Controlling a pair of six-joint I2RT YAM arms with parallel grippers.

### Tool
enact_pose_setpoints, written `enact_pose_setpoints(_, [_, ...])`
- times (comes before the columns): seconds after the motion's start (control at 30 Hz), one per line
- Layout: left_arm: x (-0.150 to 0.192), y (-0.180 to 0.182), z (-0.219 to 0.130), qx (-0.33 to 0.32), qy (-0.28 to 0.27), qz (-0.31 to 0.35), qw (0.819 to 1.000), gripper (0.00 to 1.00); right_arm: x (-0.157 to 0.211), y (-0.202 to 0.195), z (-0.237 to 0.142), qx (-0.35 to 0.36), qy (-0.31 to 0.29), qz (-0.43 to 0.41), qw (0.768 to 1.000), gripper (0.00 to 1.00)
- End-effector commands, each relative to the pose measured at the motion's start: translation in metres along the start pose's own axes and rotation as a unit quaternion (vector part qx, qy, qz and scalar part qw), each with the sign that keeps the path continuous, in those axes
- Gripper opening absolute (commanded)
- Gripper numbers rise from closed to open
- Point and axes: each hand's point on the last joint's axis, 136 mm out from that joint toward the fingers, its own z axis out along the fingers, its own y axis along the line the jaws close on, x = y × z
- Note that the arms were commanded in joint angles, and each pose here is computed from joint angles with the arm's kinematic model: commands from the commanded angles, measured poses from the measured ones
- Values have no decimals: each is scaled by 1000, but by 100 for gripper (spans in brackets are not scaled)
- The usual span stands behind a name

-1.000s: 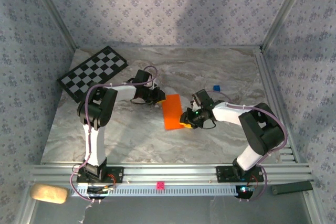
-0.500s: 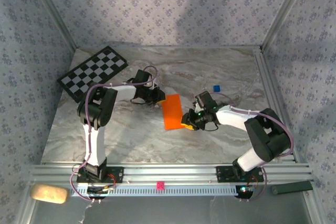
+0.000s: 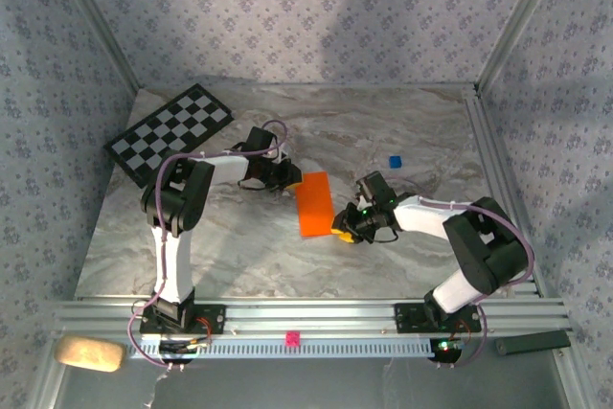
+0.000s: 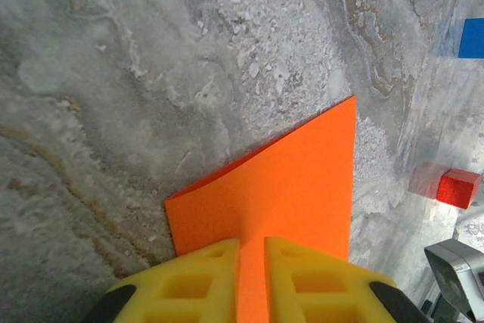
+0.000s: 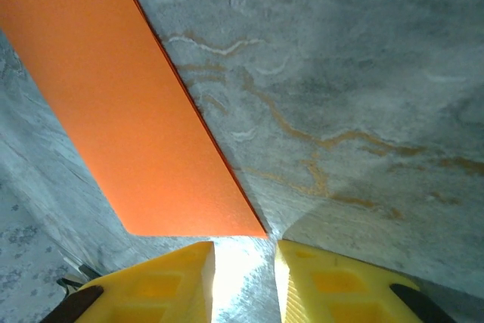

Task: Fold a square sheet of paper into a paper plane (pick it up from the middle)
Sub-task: Fold the triangle a second time at the center of the table.

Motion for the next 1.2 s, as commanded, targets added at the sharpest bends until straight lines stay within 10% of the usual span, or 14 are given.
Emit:
enact_pose_setpoints(0.0, [14, 27, 13, -33, 27, -22, 999, 16, -11, 16, 6, -30, -18, -9, 999, 28])
enact_pose_setpoints(1.17, [16, 24, 19, -26, 39, -19, 999, 17, -42, 52, -4, -37, -38, -130, 990, 39])
